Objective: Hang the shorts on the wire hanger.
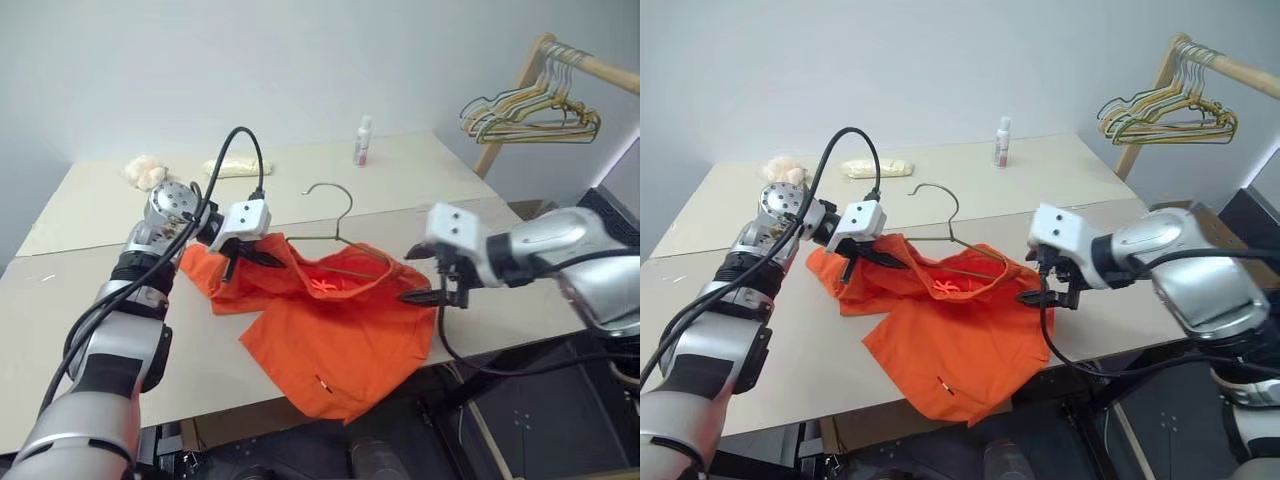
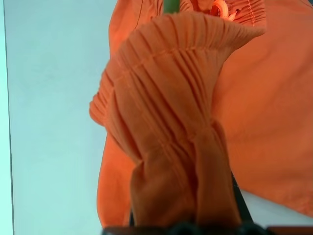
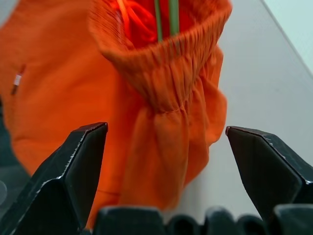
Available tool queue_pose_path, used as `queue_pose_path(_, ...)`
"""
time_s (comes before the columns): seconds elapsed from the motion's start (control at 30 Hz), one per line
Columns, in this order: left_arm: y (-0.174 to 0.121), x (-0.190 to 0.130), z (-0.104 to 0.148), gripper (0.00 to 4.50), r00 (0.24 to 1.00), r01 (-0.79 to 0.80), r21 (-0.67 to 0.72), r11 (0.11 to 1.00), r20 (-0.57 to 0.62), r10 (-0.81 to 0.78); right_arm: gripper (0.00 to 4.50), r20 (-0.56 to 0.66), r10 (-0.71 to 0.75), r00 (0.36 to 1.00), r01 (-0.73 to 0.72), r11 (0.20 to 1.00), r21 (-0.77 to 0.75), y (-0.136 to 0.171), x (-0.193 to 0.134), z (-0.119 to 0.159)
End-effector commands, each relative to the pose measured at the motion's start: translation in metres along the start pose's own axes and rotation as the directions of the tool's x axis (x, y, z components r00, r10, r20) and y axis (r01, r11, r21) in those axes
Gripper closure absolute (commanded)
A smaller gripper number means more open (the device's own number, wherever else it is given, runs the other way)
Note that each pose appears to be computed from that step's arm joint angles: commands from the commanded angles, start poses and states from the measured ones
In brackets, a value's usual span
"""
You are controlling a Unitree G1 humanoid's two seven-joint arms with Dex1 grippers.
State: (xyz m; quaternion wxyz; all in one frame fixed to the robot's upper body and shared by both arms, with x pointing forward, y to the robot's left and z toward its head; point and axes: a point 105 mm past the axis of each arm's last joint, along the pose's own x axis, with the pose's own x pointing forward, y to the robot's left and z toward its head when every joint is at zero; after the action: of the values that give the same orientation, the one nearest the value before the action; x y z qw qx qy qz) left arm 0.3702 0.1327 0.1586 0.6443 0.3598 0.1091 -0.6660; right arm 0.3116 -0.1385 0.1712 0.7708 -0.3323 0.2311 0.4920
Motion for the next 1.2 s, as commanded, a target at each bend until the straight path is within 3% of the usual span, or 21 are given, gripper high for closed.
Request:
queue_pose_path(0.03, 0.009, -0.008, 0.014, 4.5, 0.999, -0.042, 0.044, 0.998, 0.031, 0.041, 0.02, -0.036, -0.052, 0.998, 0.051, 0.998, -0.038, -0.013, 0.013, 0.002)
queue_pose_path(0.13, 0.009, -0.009, 0.015, 4.5, 0.999, -0.044, 0.048, 0.998, 0.031, 0.043, 0.65, -0.054, -0.044, 0.998, 0.042, 0.999, -0.029, -0.015, 0.022, 0.002)
queue_pose_path(0.5, 0.004, -0.01, 0.013, 4.5, 0.998, -0.043, 0.054, 0.998, 0.042, 0.04, 4.46, -0.045, -0.001, 0.999, 0.0, 1.0, -0.008, -0.01, 0.018, 0.003)
queue_pose_path(0.53, 0.003, -0.01, 0.014, 4.5, 0.998, -0.035, 0.055, 0.998, 0.048, 0.033, 4.46, -0.044, 0.006, 0.999, -0.006, 1.0, -0.002, -0.009, 0.017, 0.002)
queue_pose_path(0.63, 0.002, -0.01, 0.02, 3.79, 0.997, -0.02, 0.055, 0.998, 0.079, 0.016, 4.5, -0.03, 0.034, 0.999, -0.033, 0.999, 0.024, -0.003, 0.015, 0.0)
queue_pose_path(0.87, 0.027, -0.035, 0.059, 1.5, 0.959, -0.109, 0.012, 0.994, 0.264, 0.102, 4.5, 0.043, 0.099, 0.994, -0.106, 0.969, 0.224, 0.02, 0.0, -0.014)
queue_pose_path(1.0, 0.033, -0.053, 0.079, 0.13, 0.907, -0.158, -0.017, 0.987, 0.392, 0.152, 4.5, 0.061, 0.039, 0.997, -0.061, 0.911, 0.408, 0.03, -0.011, -0.035)
queue_pose_path(1.1, 0.036, -0.06, 0.09, 0.02, 0.854, -0.215, -0.055, 0.975, 0.474, 0.215, 4.5, 0.078, -0.023, 0.997, -0.021, 0.851, 0.524, 0.036, -0.019, -0.046)
queue_pose_path(1.2, 0.039, -0.067, 0.109, 0.02, 0.726, -0.266, -0.18, 0.947, 0.609, 0.32, 4.5, 0.06, -0.138, 0.989, 0.064, 0.743, 0.667, 0.042, -0.032, -0.065)
